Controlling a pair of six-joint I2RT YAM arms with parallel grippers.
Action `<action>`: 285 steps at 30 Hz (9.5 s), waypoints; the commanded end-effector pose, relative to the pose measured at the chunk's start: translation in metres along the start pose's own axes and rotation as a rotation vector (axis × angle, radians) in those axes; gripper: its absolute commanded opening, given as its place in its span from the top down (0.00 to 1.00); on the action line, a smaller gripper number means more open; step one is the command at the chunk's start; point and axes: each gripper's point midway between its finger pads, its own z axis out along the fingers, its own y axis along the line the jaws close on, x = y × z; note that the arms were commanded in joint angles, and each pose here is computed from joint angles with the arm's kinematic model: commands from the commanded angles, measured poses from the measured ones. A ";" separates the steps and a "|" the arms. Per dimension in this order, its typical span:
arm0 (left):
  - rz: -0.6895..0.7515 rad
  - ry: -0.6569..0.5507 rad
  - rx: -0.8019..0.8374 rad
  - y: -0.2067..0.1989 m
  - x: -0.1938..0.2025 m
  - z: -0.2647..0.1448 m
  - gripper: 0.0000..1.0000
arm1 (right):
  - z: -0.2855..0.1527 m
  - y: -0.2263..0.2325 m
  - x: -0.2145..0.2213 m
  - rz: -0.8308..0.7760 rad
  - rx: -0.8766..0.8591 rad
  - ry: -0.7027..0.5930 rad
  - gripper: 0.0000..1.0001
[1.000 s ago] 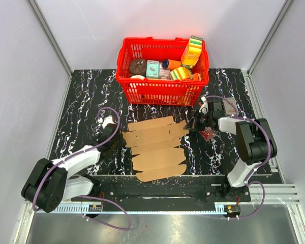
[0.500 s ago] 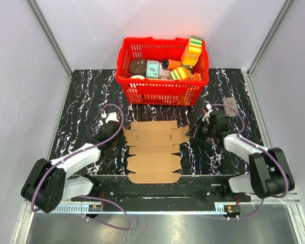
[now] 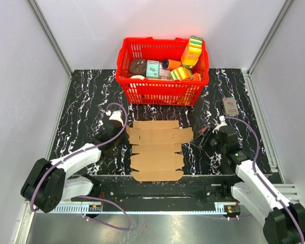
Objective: Fold the paper box
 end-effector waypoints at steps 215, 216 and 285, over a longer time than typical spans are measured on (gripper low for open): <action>0.463 -0.488 0.920 -0.205 -0.169 -0.150 0.42 | -0.021 0.149 0.005 -0.835 -0.562 0.305 1.00; 0.457 -0.479 0.910 -0.205 -0.170 -0.146 0.43 | -0.023 0.149 0.006 -0.835 -0.571 0.313 1.00; 0.557 -0.180 0.794 -0.211 -0.109 -0.110 1.00 | -0.003 0.135 -0.012 -0.833 -0.430 0.210 1.00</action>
